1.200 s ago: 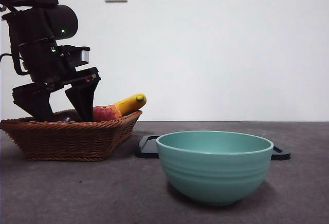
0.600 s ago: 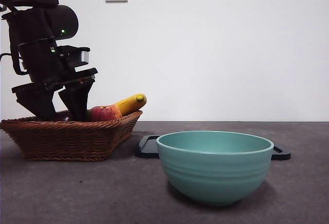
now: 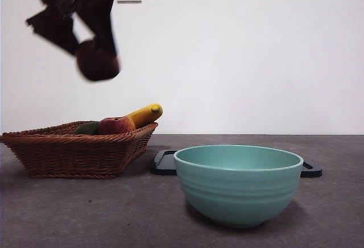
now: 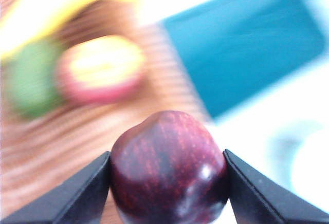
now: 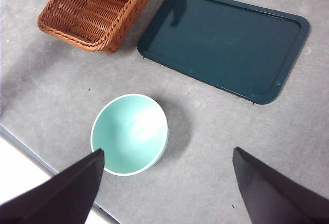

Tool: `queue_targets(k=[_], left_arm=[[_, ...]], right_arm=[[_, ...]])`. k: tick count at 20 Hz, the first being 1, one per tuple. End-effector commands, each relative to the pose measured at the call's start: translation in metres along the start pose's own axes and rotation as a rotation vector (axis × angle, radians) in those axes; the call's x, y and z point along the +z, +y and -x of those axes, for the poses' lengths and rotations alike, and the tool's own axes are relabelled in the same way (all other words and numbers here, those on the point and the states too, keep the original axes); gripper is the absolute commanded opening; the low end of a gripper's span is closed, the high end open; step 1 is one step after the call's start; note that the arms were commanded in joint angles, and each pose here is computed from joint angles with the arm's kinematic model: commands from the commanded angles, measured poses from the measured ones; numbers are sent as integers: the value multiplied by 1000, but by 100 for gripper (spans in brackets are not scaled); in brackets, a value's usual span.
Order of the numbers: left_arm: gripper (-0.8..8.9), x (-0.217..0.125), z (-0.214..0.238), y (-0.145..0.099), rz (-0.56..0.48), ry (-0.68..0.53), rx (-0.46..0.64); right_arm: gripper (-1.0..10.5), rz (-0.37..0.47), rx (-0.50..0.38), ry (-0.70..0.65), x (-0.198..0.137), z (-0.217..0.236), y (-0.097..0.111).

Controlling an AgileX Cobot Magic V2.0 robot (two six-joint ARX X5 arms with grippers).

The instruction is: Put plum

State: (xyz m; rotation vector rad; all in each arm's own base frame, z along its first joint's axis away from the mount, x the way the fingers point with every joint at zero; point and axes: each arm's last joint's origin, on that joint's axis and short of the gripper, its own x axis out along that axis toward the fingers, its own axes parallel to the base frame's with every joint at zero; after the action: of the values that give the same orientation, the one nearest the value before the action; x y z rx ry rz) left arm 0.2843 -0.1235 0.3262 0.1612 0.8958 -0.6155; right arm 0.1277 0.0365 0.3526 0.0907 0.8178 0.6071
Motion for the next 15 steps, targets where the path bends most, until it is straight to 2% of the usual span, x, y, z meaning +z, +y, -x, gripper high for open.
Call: queue_targets(k=[1,7,15], left_arm=[[270,5,14,-24,-69,-45,-78],[270,-2,4,-88,-227,13,-230],[270,-17,-67,-144,-369,189,-333]], right_arm=[[400,21,4,-25,5,3,2],[400,21,4,-26,5,3,2],[400,21,4,-26,5,3,2]])
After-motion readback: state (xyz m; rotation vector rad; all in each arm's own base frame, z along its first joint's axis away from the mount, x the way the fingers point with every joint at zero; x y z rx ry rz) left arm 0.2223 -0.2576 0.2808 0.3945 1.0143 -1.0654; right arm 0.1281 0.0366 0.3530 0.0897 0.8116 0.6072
